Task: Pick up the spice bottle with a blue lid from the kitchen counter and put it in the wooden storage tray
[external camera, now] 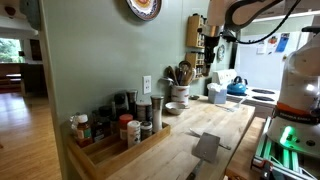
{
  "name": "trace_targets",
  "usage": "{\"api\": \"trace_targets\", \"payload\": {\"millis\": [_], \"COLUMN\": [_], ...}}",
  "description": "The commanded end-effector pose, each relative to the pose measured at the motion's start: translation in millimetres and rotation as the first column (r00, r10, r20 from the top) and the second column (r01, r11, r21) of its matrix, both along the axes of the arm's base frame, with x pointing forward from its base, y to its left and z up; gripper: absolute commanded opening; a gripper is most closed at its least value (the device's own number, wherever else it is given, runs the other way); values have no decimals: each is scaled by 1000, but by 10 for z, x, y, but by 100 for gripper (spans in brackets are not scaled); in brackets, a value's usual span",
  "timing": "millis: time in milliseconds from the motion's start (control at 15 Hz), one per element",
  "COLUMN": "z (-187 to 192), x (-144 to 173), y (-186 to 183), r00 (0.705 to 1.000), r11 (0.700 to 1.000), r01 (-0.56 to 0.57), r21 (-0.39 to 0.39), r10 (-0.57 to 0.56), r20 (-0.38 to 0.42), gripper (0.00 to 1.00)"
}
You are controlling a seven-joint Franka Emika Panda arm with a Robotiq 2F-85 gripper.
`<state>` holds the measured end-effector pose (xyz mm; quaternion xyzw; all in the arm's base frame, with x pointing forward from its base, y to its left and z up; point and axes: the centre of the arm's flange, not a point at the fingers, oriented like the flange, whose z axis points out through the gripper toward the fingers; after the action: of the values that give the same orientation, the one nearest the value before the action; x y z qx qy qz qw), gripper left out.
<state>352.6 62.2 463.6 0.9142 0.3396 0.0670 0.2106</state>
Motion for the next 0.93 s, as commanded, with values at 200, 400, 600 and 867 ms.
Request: {"api": "trace_targets", "payload": {"millis": [200, 400, 600, 867], "z": [650, 826, 802, 797], "x": [161, 339, 247, 376], "y": [399, 545, 572, 694], "r00": [936, 888, 887, 862], "r11": [935, 878, 875, 845], "r01": [-351, -457, -461, -501], "r21": [50, 142, 150, 187], "r10": [350, 458, 461, 506], "r20": [23, 26, 36, 24], "gripper": [29, 29, 54, 54]}}
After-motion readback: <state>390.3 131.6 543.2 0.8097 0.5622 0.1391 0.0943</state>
